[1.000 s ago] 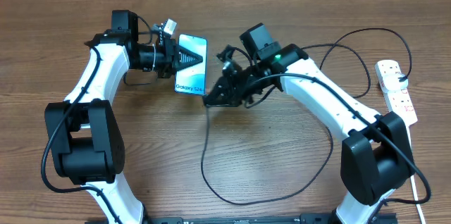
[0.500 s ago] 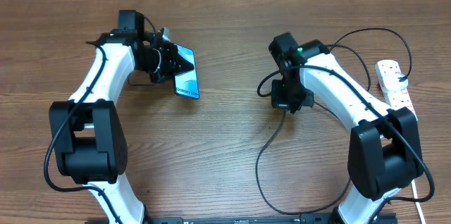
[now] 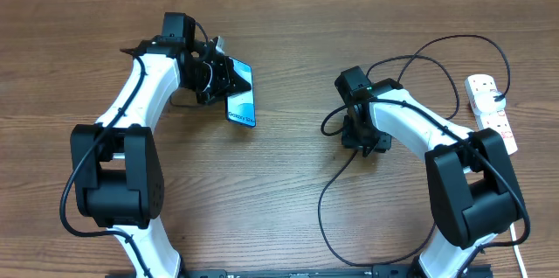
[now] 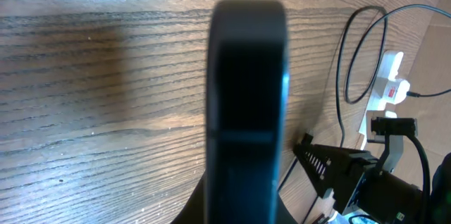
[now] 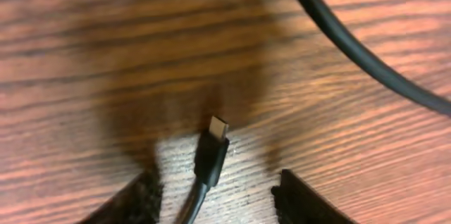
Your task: Plug charger to phone and switch on socket
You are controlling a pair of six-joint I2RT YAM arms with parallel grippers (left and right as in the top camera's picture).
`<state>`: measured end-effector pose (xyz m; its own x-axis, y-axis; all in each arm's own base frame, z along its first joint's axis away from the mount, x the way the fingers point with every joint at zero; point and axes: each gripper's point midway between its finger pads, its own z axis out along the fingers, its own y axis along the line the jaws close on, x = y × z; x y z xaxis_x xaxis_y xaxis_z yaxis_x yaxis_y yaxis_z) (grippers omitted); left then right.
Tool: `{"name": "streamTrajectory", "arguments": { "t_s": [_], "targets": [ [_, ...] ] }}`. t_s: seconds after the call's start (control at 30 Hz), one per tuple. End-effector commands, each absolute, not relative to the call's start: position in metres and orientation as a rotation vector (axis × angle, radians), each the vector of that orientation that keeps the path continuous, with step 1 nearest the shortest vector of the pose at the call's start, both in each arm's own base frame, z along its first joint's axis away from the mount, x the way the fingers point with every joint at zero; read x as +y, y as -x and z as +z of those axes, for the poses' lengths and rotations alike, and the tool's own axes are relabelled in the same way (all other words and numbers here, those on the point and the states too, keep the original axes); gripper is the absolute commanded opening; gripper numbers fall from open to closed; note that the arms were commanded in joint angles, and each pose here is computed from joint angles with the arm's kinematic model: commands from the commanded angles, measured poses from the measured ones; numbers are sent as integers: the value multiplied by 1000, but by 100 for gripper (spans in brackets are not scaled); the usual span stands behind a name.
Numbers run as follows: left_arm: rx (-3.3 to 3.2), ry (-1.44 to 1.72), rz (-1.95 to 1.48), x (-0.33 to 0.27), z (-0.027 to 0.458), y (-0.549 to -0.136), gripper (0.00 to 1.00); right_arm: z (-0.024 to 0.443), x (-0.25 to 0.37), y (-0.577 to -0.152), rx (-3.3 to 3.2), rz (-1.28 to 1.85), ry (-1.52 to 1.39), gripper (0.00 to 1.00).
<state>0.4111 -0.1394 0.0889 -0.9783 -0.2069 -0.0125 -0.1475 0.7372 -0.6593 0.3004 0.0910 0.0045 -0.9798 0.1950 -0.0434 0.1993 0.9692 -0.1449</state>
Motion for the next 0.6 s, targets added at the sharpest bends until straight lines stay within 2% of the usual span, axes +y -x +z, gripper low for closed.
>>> {"name": "streamTrajectory", "arguments": {
  "t_s": [0.0, 0.1, 0.27, 0.37, 0.4, 0.47, 0.57],
  "targets": [
    [2818, 287, -1095, -142, 102, -414, 4, 5, 86, -299, 3061, -259, -461, 54],
    [2818, 287, -1095, -142, 102, -414, 4, 0, 88, -291, 3080, -232, -519, 54],
    [2817, 283, -1094, -142, 102, -414, 4, -13, 91, -281, 3100, -190, -565, 41],
    [2817, 282, -1094, -142, 102, -414, 4, -17, 92, -282, 3081, -173, -579, 14],
    [2817, 282, -1094, -142, 102, -414, 4, -18, 92, -282, 3078, -171, -587, 9],
    [2818, 282, -1096, -142, 102, -414, 4, -18, 93, -283, 3076, -160, -588, 4],
    [2798, 250, -1171, -149, 108, -412, 4, -19, 99, -285, 3086, -96, -589, 4]
  ]
}}
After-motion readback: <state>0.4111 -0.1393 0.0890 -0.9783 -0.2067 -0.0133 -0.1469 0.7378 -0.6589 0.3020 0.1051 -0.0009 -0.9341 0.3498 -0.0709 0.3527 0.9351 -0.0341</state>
